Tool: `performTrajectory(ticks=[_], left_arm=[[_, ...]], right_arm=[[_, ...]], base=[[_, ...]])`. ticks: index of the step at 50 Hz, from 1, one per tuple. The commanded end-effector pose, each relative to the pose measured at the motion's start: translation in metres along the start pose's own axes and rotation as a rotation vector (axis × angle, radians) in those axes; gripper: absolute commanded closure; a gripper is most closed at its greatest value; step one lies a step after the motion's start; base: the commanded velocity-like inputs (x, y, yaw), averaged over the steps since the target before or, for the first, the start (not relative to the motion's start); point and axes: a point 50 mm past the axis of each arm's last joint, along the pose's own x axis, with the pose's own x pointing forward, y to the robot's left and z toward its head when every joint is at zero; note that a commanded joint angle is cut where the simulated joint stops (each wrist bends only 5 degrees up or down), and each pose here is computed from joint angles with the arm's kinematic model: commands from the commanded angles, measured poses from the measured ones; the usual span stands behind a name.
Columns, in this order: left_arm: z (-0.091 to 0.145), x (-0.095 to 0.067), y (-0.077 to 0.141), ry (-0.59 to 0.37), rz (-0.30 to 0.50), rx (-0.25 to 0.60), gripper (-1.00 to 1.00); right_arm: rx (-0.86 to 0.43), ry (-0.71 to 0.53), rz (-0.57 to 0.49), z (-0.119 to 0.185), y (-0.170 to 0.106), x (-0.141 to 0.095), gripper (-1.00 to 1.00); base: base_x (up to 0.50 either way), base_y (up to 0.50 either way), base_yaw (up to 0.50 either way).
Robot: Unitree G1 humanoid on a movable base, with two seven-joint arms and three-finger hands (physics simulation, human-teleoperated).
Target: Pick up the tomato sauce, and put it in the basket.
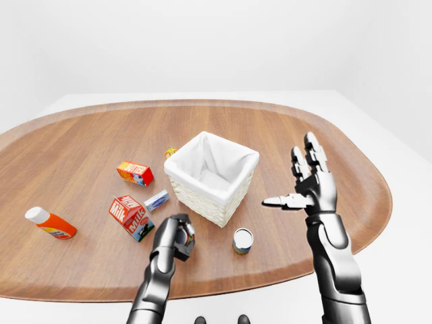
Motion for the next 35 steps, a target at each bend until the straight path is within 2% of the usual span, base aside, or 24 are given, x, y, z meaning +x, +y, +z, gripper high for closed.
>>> performTrajectory(ticks=[1, 13, 28, 35], left_arm=[[0.016, -0.01, 0.013, -0.048, 0.04, -0.013, 1.0], [0.04, -0.022, 0.023, -0.161, 0.049, -0.011, 1.0], [0.069, -0.039, 0.034, -0.293, 0.07, 0.035, 1.0], [0.076, -0.044, 0.038, -0.328, 0.076, 0.045, 1.0]], right_arm=[[0.0, 0.0, 0.0, 0.0, 0.0, 0.0, -1.0], [-0.001, -0.002, 0.001, 0.001, 0.0, 0.0, -1.0], [-0.002, 0.0, 0.002, 0.0, 0.001, -0.001, -1.0], [-0.002, -0.001, 0.002, 0.0, 0.001, -0.001, -1.0]], base=[[0.0, 0.0, 0.0], [0.0, 0.0, 0.0], [0.0, 0.0, 0.0], [0.0, 0.0, 0.0]])
